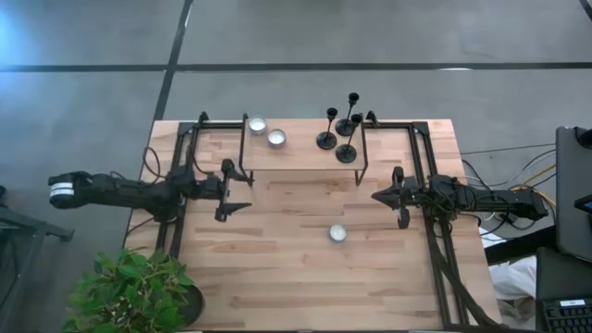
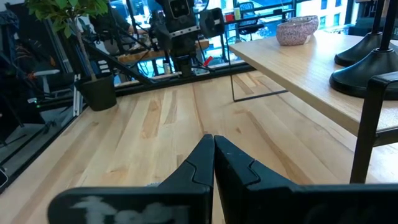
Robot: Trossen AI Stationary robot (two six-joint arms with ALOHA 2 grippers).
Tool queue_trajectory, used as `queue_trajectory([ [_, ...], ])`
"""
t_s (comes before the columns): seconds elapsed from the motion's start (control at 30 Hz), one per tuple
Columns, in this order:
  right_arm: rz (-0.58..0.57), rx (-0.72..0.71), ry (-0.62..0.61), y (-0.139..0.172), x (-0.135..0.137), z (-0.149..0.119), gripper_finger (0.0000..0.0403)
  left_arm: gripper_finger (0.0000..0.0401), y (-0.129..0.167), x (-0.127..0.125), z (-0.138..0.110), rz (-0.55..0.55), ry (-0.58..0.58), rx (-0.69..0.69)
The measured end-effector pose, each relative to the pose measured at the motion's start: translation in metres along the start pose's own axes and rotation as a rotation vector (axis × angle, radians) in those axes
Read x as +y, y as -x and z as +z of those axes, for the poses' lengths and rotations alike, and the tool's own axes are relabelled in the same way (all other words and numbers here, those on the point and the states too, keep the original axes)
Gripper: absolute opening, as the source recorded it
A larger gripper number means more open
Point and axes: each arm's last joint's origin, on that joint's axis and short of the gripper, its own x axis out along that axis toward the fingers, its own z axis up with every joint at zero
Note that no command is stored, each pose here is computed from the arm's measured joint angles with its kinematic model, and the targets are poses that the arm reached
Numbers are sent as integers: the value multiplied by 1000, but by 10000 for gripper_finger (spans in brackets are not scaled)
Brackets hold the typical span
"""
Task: Pick & Place candle stick holders
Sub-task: Put the blue scented candle on the shelf
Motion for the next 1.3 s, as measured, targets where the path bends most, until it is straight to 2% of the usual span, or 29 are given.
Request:
queue_trajectory([
  [0.23,-1,0,0,0,0,0,9,351,0,1,-12,52,-42,141],
  [0.47,-1,0,0,0,0,0,9,351,0,-2,-13,53,-28,137],
  [0.6,0,0,0,0,0,0,9,351,-1,-6,-18,85,17,185],
  [0.77,0,0,0,0,0,0,9,351,-1,-7,-25,125,157,241],
  [1.3,-1,0,0,0,0,0,9,351,2,-9,-27,103,173,282],
])
